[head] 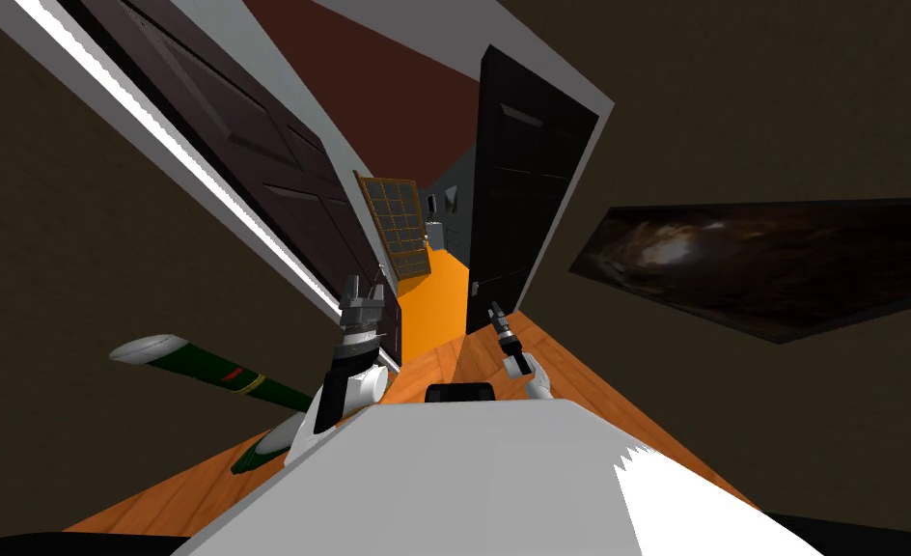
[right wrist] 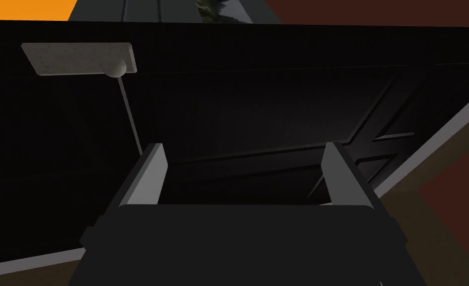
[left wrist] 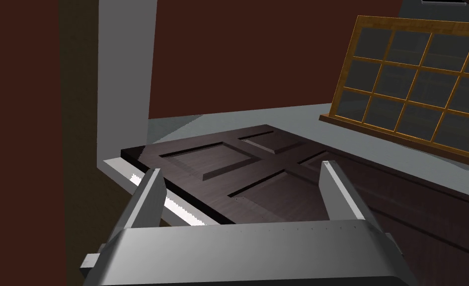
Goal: Push the door open
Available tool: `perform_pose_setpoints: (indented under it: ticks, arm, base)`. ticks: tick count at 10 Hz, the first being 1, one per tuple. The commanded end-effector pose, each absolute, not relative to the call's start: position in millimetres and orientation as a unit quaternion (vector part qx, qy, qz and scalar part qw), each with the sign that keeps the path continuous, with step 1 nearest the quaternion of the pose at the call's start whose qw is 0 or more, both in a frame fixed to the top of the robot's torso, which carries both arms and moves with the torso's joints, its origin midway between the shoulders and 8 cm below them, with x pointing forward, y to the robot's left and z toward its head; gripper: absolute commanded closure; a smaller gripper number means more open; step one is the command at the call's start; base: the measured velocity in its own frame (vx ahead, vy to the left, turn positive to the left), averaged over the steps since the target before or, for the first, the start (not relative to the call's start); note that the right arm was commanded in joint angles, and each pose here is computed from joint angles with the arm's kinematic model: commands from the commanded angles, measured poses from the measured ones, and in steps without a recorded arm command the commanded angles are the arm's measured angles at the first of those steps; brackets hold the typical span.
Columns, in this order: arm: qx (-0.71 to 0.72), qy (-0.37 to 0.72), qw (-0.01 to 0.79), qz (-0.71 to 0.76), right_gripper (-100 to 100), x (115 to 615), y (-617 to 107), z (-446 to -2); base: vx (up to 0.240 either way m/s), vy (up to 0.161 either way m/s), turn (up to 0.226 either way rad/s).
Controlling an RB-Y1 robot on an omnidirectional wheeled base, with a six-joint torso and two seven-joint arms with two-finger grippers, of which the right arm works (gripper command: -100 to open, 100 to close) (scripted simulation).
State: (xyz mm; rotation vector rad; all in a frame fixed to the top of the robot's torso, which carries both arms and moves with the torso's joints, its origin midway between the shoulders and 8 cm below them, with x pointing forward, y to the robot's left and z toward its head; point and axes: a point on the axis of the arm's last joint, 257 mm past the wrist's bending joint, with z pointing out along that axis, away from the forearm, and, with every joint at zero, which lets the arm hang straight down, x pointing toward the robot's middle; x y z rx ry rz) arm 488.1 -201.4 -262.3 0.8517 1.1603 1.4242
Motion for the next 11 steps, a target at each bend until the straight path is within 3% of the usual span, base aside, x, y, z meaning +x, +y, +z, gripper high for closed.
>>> perform_pose_setpoints:
  ticks: [1,11]
  arm:
    - [0.361,0.493,0.522,0.595,-100,489.9,-198.1,-272.8]
    - [0.386,0.532,0.477,0.584,-100,493.2,-176.6,-331.2]
  base:
    - [0.073,-0.070,0.038]
    - [0.085,-0.071,0.038]
